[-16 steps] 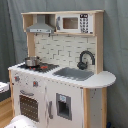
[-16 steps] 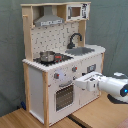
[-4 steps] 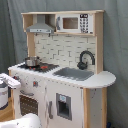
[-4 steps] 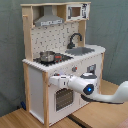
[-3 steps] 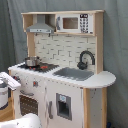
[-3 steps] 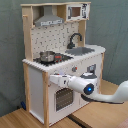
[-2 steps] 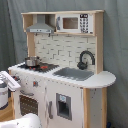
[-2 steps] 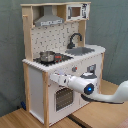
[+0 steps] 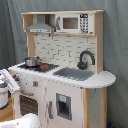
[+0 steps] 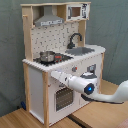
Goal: Play with the kitchen
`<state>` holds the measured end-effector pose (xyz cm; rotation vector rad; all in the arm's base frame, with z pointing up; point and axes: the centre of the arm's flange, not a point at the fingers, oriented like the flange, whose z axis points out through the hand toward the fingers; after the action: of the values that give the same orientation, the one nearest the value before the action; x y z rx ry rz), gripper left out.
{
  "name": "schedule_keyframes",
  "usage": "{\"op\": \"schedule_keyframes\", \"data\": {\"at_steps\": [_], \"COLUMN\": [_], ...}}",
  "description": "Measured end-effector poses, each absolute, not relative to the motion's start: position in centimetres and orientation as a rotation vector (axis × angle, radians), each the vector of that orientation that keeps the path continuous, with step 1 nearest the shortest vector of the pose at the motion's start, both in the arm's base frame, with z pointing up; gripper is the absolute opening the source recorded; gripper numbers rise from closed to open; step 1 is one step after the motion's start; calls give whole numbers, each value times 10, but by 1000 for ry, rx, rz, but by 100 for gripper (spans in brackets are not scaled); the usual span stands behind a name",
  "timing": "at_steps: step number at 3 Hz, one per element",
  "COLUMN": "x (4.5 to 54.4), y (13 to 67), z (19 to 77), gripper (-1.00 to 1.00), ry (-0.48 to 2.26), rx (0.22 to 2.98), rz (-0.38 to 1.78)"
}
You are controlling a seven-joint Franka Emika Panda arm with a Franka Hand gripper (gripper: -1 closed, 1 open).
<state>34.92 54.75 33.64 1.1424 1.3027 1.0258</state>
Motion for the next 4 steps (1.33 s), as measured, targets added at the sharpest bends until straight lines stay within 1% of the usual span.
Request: {"op": "schedule_keyframes", "data": {"at_steps": [3,4], "x": [349,349], "y": [547,548], "z": [337,337], "gripper": [-100,-100], "ry": [1146,1137], "rx": [1378,1391], "rz": [1263,1277]}}
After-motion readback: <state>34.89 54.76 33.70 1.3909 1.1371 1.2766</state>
